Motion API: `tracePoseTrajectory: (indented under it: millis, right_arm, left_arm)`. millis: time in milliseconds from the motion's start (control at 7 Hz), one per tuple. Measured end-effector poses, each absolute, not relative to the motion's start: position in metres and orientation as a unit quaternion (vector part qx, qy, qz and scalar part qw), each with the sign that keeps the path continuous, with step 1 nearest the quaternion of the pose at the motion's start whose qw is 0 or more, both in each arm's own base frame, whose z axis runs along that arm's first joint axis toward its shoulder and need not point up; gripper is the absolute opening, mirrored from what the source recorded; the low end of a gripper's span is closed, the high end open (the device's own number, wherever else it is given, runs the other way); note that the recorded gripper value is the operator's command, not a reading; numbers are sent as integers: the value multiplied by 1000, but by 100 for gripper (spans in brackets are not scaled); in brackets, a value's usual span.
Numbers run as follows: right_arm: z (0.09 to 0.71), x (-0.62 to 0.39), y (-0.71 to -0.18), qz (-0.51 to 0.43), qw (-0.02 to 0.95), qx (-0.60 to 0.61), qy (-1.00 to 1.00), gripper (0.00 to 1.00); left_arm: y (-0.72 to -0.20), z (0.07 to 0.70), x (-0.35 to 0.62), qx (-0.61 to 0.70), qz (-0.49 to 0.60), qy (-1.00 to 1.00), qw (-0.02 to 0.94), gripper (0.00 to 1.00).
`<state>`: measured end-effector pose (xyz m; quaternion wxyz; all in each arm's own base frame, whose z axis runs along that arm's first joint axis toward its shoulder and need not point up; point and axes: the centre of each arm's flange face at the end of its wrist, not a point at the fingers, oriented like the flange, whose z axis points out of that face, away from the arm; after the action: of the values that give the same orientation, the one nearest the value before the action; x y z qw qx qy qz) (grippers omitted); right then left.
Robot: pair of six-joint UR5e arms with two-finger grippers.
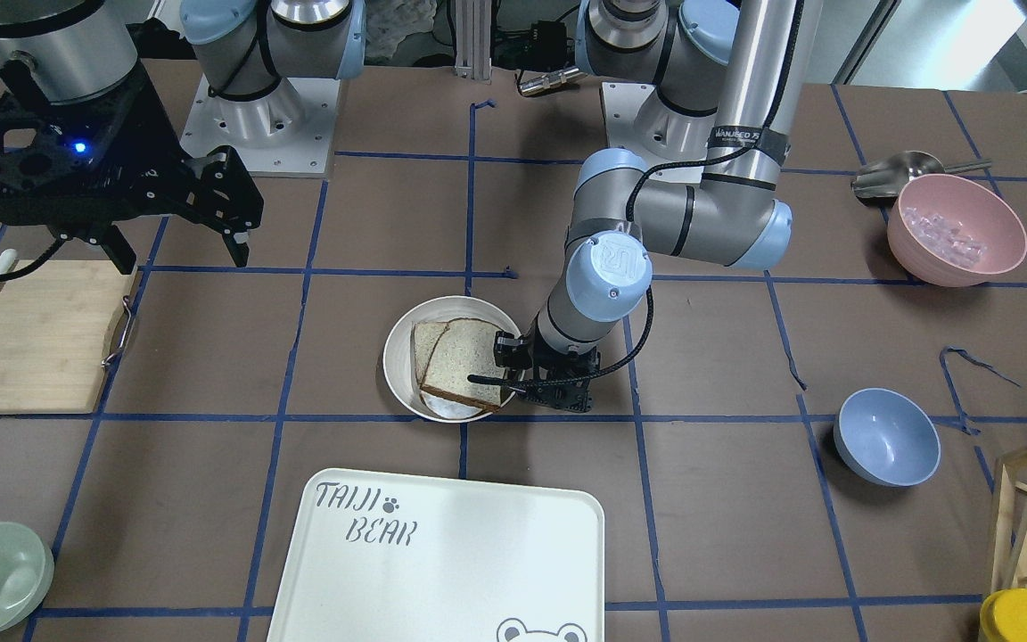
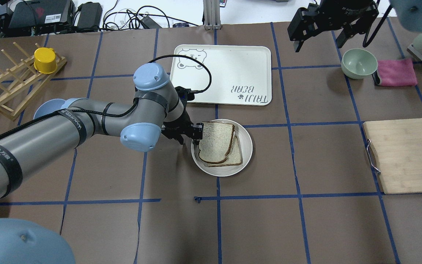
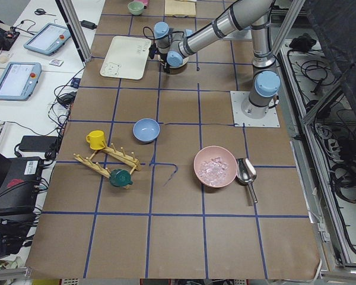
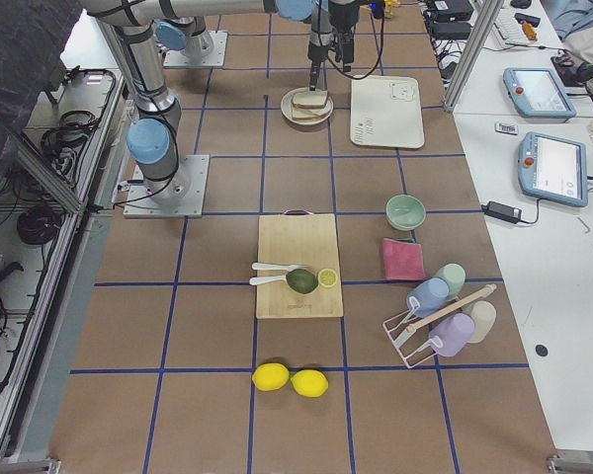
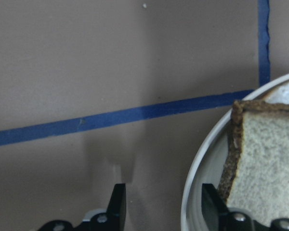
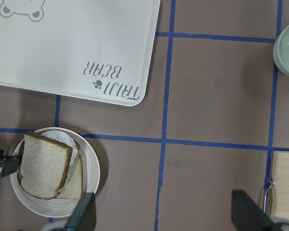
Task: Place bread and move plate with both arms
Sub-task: 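Grip the plate rim with the left gripper and slide it onto the tray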
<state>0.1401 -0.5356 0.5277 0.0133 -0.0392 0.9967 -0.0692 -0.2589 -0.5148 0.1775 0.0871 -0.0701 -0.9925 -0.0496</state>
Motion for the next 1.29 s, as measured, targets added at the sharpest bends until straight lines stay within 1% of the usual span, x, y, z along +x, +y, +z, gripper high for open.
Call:
tracePoseTrajectory:
  millis: [143,714,1286]
  right_arm:
    - [528,140,-536,-70,13,-39,997,100]
    - [527,140,-536,-69,12,-43,997,100]
    - [527,140,-536,-69,12,-44,997,100]
  left_arm:
    - [-515,175,-261,-71,-52,-992,92,0]
    - [-517,180,-263,-66,-47,-992,100,0]
    - [-538,228,-262,-63,-6,-990,124,0]
